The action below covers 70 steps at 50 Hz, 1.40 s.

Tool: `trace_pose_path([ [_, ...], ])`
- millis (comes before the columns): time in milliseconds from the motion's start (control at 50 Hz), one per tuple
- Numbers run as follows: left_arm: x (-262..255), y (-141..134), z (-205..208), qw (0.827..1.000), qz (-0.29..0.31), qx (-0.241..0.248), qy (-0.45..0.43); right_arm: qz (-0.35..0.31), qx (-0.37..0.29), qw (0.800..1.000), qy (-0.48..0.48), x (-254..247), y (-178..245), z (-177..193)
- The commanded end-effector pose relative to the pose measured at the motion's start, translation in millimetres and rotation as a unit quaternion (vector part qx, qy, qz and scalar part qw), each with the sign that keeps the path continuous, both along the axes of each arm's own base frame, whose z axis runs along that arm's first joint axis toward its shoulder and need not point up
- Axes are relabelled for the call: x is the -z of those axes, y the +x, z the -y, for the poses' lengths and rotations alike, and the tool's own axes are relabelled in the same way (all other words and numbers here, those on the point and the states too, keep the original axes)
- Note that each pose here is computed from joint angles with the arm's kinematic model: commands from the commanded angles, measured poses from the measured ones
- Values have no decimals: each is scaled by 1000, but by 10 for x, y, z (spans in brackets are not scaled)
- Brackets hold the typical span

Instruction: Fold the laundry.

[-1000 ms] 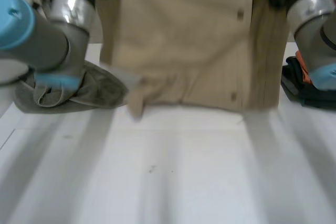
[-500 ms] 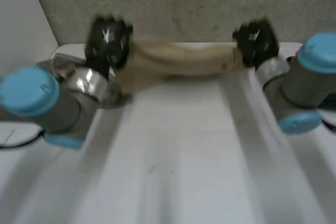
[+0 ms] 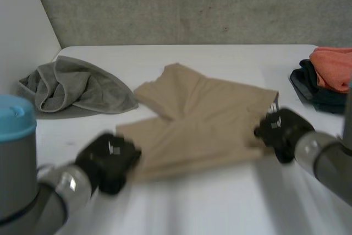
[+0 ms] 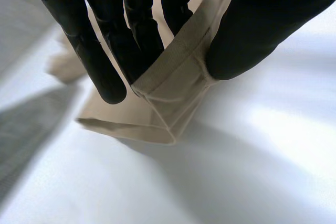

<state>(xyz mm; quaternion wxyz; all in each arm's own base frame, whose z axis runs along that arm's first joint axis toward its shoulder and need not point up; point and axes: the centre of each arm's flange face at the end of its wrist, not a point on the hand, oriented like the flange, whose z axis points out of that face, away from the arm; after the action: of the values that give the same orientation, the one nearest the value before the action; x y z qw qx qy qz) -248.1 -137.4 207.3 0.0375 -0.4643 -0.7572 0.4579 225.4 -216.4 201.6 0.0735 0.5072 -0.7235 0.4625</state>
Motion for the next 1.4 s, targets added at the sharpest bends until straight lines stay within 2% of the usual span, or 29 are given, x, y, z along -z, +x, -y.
trace_pose_path([
  [20, -38, 144, -837, 980, 116, 112, 114, -111, -57, 986, 111, 78, -297, -670],
  [60, -52, 89, -908, 979, 115, 136, 97, -116, -55, 985, 113, 106, -328, -693],
  [100, -78, 26, -826, 983, 99, 133, 74, -113, -52, 987, 105, 108, -328, -662],
  [180, -66, -208, -335, 994, 52, 101, 5, -95, -43, 993, 56, 52, -291, -495],
  [200, -59, -291, -106, 995, 36, 86, -26, -80, -35, 996, 28, 11, -258, -383],
  [260, -83, -433, 218, 994, 9, 75, -81, -39, -2, 999, -8, 4, -192, -118],
  [340, -73, -724, 719, 981, -28, 68, -180, -1, 32, 999, -35, 134, -87, 224],
  [360, -52, -842, 909, 973, -41, 66, -218, 1, 39, 998, -42, 160, -75, 284],
  [460, 129, -1027, 1520, 948, -61, 46, -308, 14, 68, 992, -109, 242, 10, 645],
  [520, 260, -1124, 1792, 933, -72, 38, -351, 20, 77, 986, -144, 339, 89, 872],
  [660, 521, -1344, 2085, 904, -111, 44, -411, 53, 87, 975, -196, 503, 221, 1290],
  [720, 555, -1376, 2111, 897, -121, 45, -423, 75, 90, 968, -222, 495, 263, 1379],
  [780, 606, -1377, 2067, 898, -127, 47, -420, 85, 95, 965, -228, 472, 263, 1392],
  [860, 534, -1416, 1877, 896, -141, 58, -417, 102, 105, 968, -205, 482, 213, 1305],
  [920, 347, -1400, 1760, 892, -159, 56, -420, 127, 116, 968, -184, 266, 134, 1129],
  [1000, 348, -1322, 1638, 902, -168, 51, -395, 160, 110, 973, -123, 83, 77, 798],
  [1040, 280, -1255, 1567, 906, -181, 44, -380, 171, 114, 977, -54, 212, -5, 672],
  [1120, 120, -1116, 1427, 912, -219, 21, -345, 174, 136, 975, 20, 414, -221, 588],
  [1280, 34, -978, 1187, 932, -276, -2, -235, 181, 147, 972, 14, 625, -334, 638],
  [1400, -44, -902, 1059, 943, -283, -14, -175, 149, 169, 974, -20, 675, -444, 750],
])
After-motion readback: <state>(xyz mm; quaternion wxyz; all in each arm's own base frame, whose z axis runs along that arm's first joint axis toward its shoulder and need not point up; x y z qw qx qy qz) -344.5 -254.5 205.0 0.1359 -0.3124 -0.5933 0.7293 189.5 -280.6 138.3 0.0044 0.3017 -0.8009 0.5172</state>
